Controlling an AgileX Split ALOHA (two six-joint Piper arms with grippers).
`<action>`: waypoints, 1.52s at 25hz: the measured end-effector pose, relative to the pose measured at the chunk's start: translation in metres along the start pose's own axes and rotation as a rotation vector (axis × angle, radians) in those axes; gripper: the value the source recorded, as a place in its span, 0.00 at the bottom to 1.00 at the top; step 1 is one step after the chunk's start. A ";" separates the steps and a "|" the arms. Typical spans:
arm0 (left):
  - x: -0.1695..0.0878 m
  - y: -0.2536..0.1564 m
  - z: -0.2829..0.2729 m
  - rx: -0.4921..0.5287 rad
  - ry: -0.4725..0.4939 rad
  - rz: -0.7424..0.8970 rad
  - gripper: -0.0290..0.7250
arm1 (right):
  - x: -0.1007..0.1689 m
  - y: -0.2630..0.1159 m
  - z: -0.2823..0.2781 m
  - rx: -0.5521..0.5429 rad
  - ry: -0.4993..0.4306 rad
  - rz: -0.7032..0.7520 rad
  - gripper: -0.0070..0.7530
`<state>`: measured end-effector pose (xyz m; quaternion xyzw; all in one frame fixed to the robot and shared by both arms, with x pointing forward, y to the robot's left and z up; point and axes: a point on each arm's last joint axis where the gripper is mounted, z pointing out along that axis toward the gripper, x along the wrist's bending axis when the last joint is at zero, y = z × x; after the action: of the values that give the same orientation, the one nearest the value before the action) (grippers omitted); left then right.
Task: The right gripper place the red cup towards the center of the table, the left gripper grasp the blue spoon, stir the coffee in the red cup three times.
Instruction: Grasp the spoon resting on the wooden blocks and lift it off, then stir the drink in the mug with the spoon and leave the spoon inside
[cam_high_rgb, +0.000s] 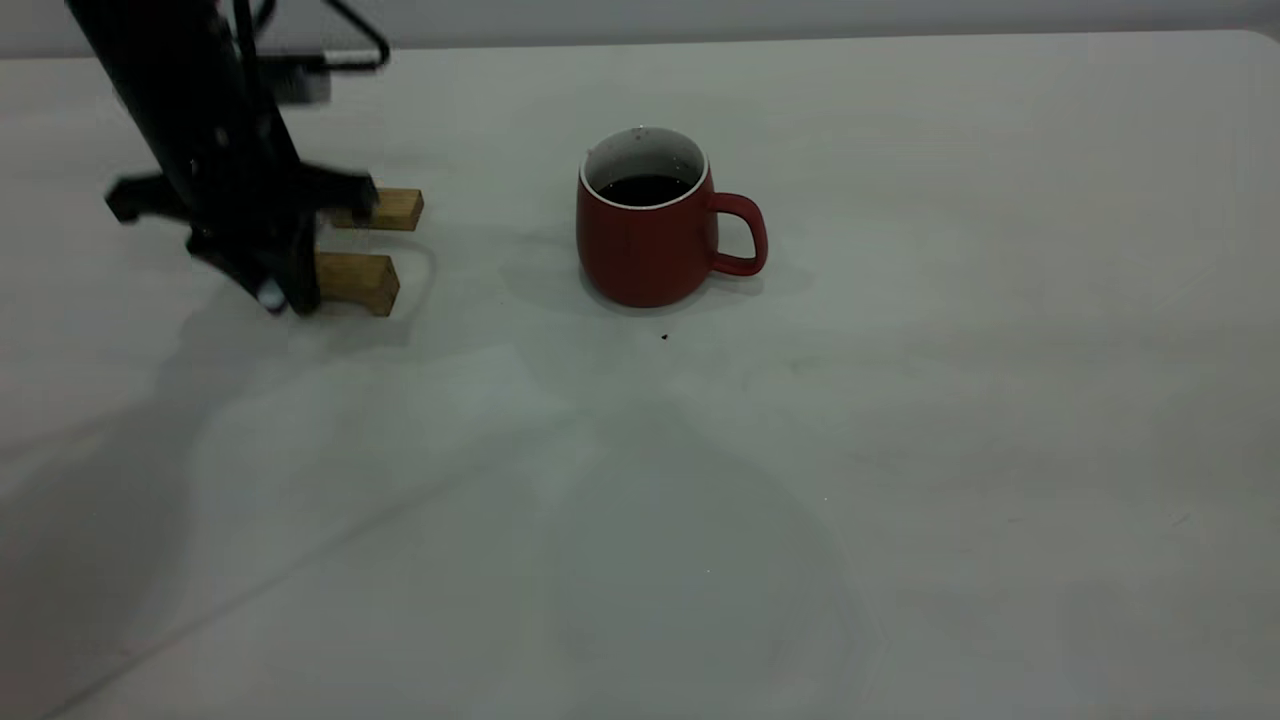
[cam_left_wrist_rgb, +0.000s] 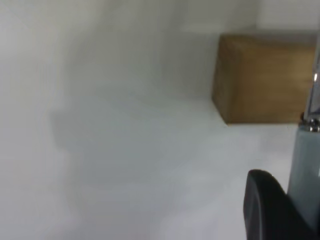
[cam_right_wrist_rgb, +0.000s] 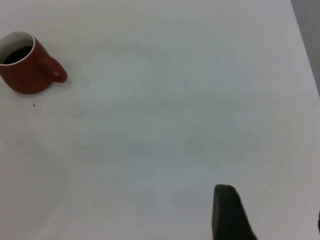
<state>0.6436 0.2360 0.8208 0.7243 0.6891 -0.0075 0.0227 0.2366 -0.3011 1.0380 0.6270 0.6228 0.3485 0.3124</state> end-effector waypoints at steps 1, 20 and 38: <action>-0.002 0.001 -0.010 -0.001 -0.012 -0.024 0.23 | 0.000 0.000 0.000 0.000 0.000 0.000 0.61; -0.105 0.007 -0.120 0.216 -0.961 -0.714 0.23 | 0.000 0.000 0.000 0.000 0.002 0.001 0.61; -0.136 0.022 -0.105 0.584 -1.097 -1.496 0.23 | 0.000 0.000 0.000 0.000 0.004 0.002 0.61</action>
<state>0.6564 0.1033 0.9323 -0.0279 0.8359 -0.5274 0.1494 0.2366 -0.3007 1.0381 0.6268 0.6227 0.3503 0.3108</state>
